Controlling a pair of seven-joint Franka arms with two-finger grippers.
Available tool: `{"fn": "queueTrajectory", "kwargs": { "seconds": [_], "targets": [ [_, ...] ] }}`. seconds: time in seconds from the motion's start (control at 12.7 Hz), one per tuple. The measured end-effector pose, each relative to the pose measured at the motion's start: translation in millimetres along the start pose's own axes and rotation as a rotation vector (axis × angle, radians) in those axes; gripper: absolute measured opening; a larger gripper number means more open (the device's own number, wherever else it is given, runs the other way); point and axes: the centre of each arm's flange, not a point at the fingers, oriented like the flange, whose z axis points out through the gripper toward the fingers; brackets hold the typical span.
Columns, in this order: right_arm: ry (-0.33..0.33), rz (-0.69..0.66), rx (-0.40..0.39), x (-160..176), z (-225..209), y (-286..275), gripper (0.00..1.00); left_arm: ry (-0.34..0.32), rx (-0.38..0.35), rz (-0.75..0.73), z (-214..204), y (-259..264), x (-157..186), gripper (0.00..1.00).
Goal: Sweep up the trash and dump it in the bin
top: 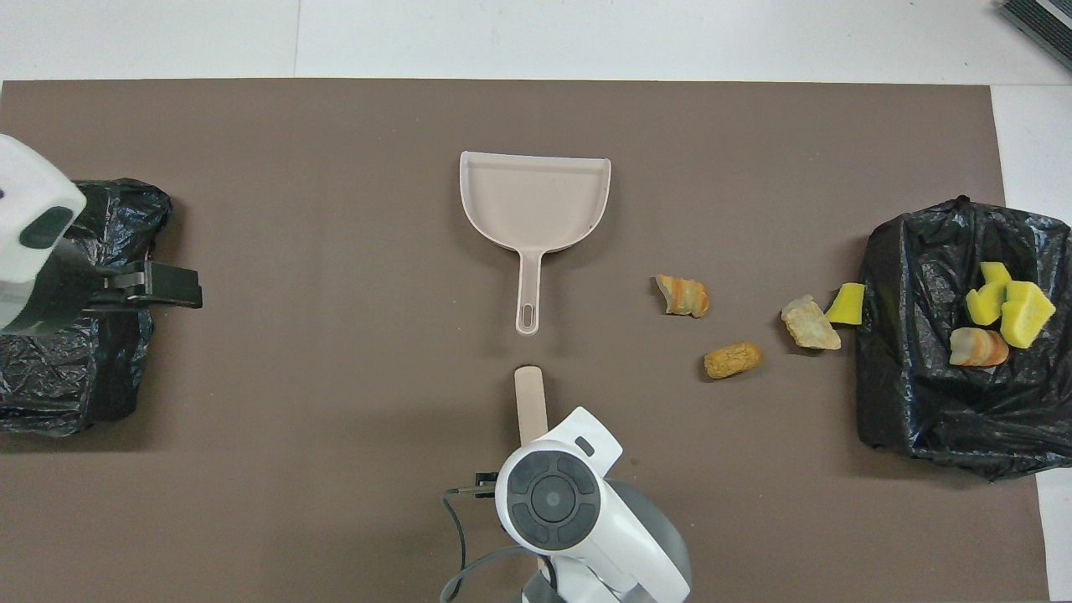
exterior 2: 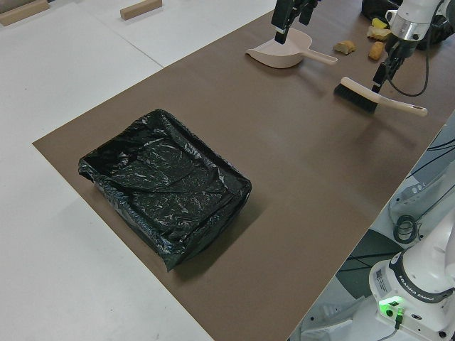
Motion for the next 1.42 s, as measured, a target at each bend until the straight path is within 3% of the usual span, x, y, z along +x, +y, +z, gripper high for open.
{"fn": "queueTrajectory", "kwargs": {
  "seconds": [0.08,0.24,0.71,0.95,1.26,1.42],
  "targets": [
    [-0.004,-0.001,-0.009,-9.6,3.2,3.7,1.00,-0.009,-0.009,0.013,12.4,13.3,3.4,1.00],
    [-0.009,-0.008,-0.023,-24.8,10.8,6.9,0.81,0.011,-0.028,0.051,30.7,43.6,11.6,1.00],
    [-0.010,-0.022,-0.028,-34.7,23.2,6.9,0.67,0.085,-0.085,0.163,70.7,148.2,15.6,1.00],
    [-0.010,-0.039,-0.030,-41.4,25.4,1.5,0.26,0.072,-0.104,0.188,106.6,190.9,21.3,1.00],
    [-0.005,-0.037,-0.020,-36.7,16.6,-3.0,0.26,0.042,-0.109,0.223,195.9,267.5,15.2,1.00],
    [-0.030,-0.013,-0.039,-26.0,0.7,2.6,0.26,0.044,-0.121,0.247,217.7,287.7,11.9,1.00]
  ]
}}
